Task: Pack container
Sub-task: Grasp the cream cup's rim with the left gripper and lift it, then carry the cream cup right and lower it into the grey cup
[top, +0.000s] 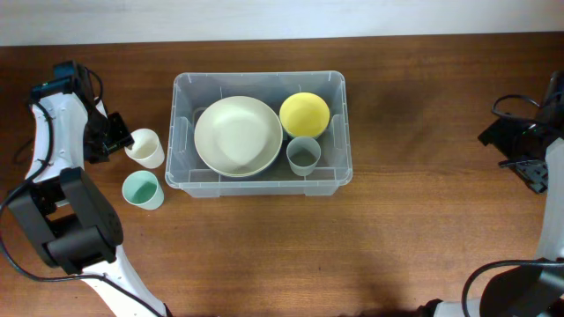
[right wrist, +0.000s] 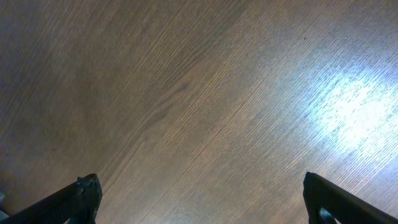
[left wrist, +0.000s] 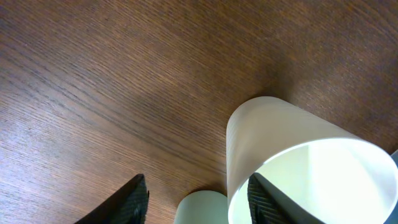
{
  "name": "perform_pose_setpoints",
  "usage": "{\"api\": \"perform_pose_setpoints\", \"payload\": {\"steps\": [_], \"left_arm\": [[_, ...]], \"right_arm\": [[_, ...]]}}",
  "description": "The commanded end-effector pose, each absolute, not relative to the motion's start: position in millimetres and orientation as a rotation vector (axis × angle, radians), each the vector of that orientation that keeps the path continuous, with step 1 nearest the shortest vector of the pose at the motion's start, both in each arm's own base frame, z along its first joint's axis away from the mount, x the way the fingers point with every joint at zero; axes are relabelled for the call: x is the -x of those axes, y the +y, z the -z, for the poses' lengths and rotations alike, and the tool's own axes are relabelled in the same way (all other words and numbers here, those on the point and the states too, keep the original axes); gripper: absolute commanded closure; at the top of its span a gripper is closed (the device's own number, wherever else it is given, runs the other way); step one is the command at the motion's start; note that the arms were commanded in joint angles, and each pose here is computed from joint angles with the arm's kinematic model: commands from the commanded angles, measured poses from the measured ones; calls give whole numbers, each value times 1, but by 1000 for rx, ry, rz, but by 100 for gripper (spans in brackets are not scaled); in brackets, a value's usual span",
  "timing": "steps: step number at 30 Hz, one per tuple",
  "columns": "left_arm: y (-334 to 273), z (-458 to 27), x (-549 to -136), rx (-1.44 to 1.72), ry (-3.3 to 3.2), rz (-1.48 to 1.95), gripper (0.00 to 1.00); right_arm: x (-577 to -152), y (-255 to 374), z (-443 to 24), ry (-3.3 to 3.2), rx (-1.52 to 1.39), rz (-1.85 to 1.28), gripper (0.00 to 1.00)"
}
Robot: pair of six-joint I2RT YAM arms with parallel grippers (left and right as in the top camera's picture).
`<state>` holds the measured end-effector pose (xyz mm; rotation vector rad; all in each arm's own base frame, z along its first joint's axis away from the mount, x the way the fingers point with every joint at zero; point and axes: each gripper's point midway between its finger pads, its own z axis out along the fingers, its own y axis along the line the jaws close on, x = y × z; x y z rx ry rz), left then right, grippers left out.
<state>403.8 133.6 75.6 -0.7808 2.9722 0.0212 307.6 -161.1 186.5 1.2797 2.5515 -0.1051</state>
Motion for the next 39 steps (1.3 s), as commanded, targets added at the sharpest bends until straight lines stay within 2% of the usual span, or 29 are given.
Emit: {"api": "perform_pose_setpoints", "payload": {"steps": [1, 8, 11, 16, 21, 25, 30, 35, 39], "left_arm": [[130, -70, -398, 770, 2996, 2, 48], [129, -60, -396, 773, 3011, 5, 48], [129, -61, -397, 772, 3007, 7, 64], [130, -61, -399, 770, 2995, 6, 99], [147, -79, -413, 786, 2921, -24, 99], [170, -134, -438, 803, 2770, 10, 99], [164, -244, -470, 694, 2523, 179, 99], [89, -351, -471, 299, 2352, 391, 99], [14, -381, -450, 7, 2351, 413, 99]], "right_arm": [[-307, -162, -184, 2554, -1290, 107, 1], [-307, -162, -184, 2554, -1290, 107, 1], [-307, -162, -184, 2554, -1290, 107, 1], [-307, -162, -184, 2553, -1290, 107, 1], [-307, -162, -184, 2553, -1290, 107, 1], [-307, -162, -184, 2553, -1290, 107, 1], [-307, -162, -184, 2554, -1290, 107, 1], [-307, -162, -184, 2554, -1290, 107, 1], [-307, -162, -184, 2554, -1290, 107, 1]]}}
